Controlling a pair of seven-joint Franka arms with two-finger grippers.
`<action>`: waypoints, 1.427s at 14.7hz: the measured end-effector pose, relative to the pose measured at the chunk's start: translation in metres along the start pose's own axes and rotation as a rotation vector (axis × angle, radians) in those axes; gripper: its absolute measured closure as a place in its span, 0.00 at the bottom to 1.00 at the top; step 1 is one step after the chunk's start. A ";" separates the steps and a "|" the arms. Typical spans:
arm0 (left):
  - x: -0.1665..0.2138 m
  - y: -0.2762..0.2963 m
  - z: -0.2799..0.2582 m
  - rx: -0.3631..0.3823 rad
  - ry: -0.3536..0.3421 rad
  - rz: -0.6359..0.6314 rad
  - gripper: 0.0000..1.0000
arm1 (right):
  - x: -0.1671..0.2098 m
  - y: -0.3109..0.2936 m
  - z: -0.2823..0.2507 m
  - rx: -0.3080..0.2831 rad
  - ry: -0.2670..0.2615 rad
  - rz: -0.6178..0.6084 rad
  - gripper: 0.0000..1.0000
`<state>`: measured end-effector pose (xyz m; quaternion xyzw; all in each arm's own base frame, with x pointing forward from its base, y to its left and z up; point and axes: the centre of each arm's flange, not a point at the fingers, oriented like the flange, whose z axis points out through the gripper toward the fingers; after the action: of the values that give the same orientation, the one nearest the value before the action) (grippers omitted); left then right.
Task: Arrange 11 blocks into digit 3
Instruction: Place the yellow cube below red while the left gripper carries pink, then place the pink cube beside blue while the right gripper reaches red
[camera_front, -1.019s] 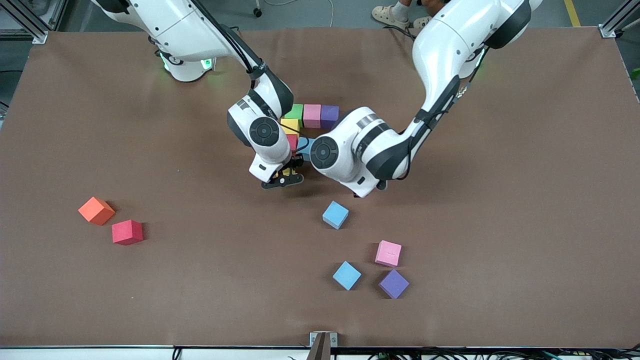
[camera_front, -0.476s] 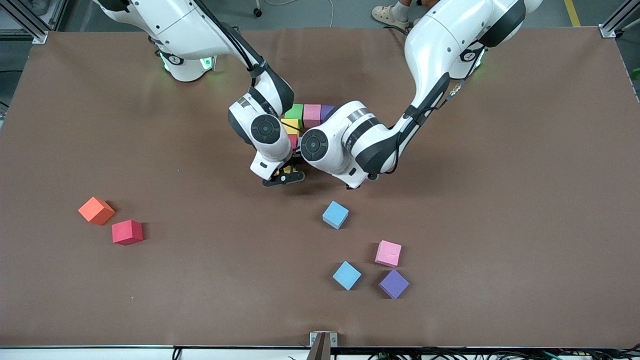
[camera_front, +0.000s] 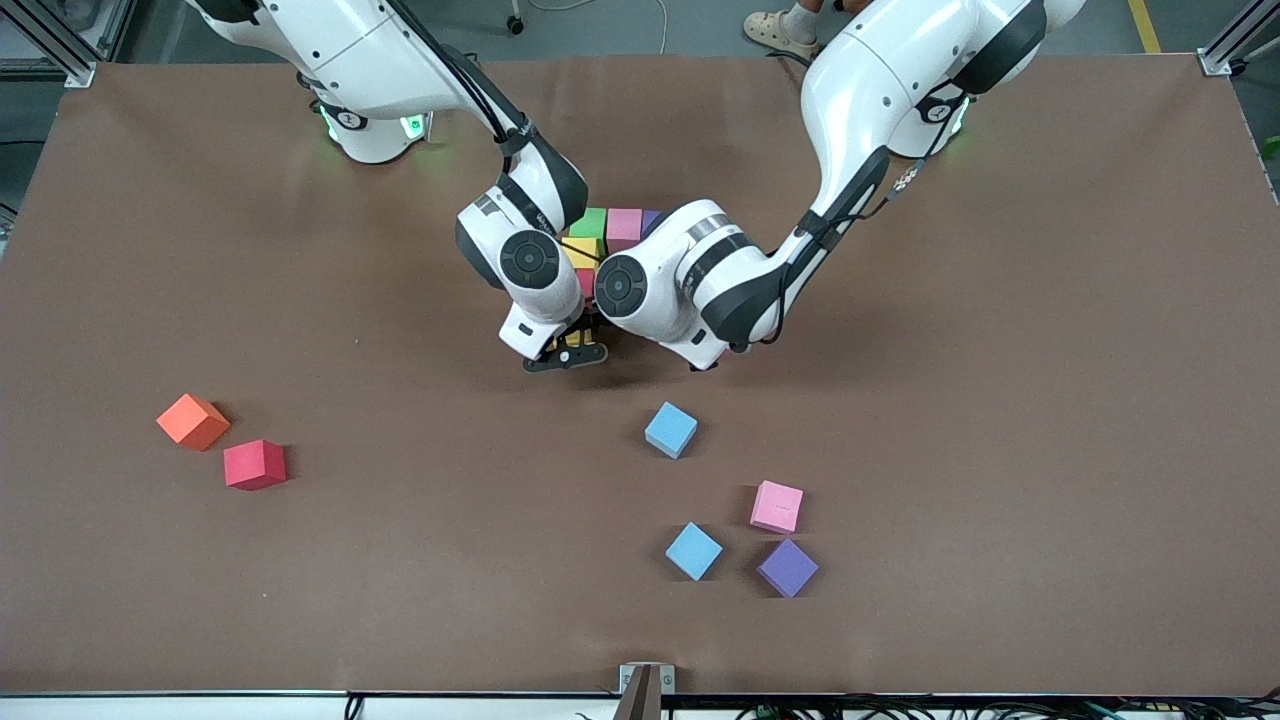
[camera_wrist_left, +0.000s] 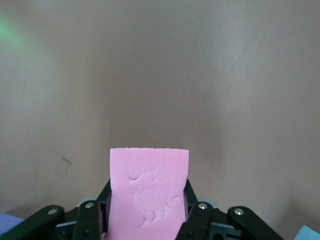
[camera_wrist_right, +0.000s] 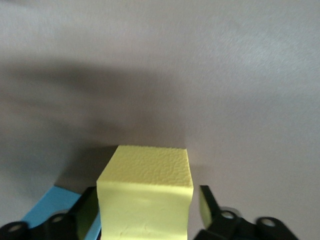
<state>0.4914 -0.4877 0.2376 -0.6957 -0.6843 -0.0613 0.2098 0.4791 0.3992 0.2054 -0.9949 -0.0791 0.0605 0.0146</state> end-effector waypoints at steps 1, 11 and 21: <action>-0.002 -0.002 0.001 0.004 0.001 0.003 0.96 | 0.008 0.006 -0.006 0.007 0.014 0.015 0.00; -0.033 -0.037 0.001 -0.003 0.014 0.003 0.96 | 0.113 0.226 -0.133 0.052 0.150 0.375 0.00; -0.107 -0.115 0.042 -0.087 0.150 0.089 0.96 | 0.114 0.456 -0.128 0.021 0.153 0.152 0.00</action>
<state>0.3641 -0.5736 0.1834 -0.7271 -0.6319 -0.1337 0.2327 0.6773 -0.0355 0.3016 -0.9996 -0.0014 -0.0139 0.0265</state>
